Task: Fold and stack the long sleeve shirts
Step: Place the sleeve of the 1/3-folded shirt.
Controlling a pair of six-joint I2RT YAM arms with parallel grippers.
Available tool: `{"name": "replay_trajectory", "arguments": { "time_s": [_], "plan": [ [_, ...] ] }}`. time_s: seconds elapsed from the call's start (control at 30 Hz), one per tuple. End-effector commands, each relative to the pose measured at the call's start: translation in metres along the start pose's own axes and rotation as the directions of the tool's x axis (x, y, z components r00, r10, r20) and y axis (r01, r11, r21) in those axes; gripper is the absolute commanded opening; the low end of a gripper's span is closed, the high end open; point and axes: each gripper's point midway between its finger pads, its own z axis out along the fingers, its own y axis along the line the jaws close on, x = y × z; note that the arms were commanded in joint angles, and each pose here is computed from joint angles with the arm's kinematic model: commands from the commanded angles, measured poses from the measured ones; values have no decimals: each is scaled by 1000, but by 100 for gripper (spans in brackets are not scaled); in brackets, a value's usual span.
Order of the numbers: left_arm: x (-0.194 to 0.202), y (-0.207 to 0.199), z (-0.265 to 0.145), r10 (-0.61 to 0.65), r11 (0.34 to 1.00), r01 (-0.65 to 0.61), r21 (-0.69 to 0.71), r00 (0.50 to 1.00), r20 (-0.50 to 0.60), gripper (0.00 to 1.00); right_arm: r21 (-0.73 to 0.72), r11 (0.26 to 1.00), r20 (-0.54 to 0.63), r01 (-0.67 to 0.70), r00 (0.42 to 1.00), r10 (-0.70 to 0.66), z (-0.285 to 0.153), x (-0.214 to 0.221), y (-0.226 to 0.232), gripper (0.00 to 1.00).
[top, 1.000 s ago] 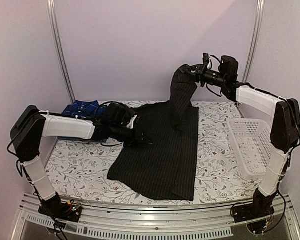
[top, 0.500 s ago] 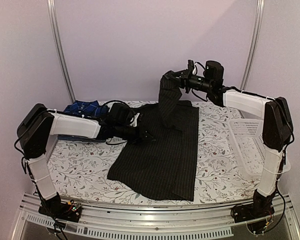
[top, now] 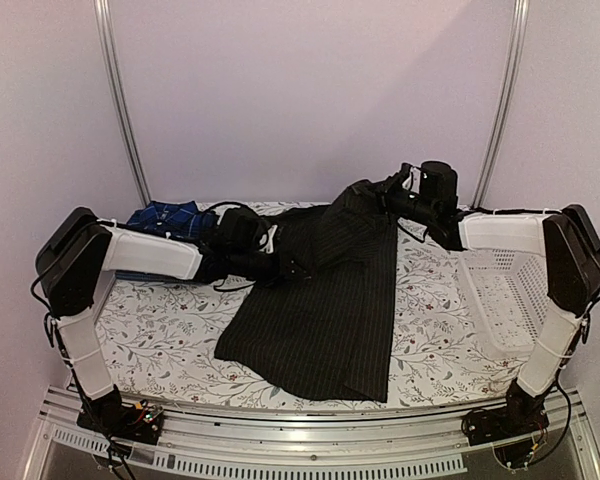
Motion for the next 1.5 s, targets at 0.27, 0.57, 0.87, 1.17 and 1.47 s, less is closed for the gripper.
{"name": "replay_trajectory", "arguments": {
  "time_s": [0.27, 0.57, 0.87, 1.17, 1.47],
  "plan": [
    [14, 5, 3, 2, 1000, -1, 17, 1000, -18, 30, 67, 988, 137, -140, 982, 130, -99, 33, -36, 6],
    [20, 7, -1, 16, 1000, -16, 13, 999, -37, 30, 399, 892, -30, 213, 975, -219, -154, 52, -74, 63],
    [21, 7, -3, 24, 1000, -24, 0, 998, -58, 30, 545, 579, -451, 606, 794, -407, -168, 69, -139, 66],
    [24, 6, -4, 14, 1000, -15, -8, 998, -67, 30, 625, 430, -498, 652, 757, -424, -129, 27, -169, 66],
    [25, 6, -12, 12, 1000, -13, -22, 998, -66, 30, 562, 539, -489, 627, 778, -395, -100, 6, -201, 58]
  ]
}}
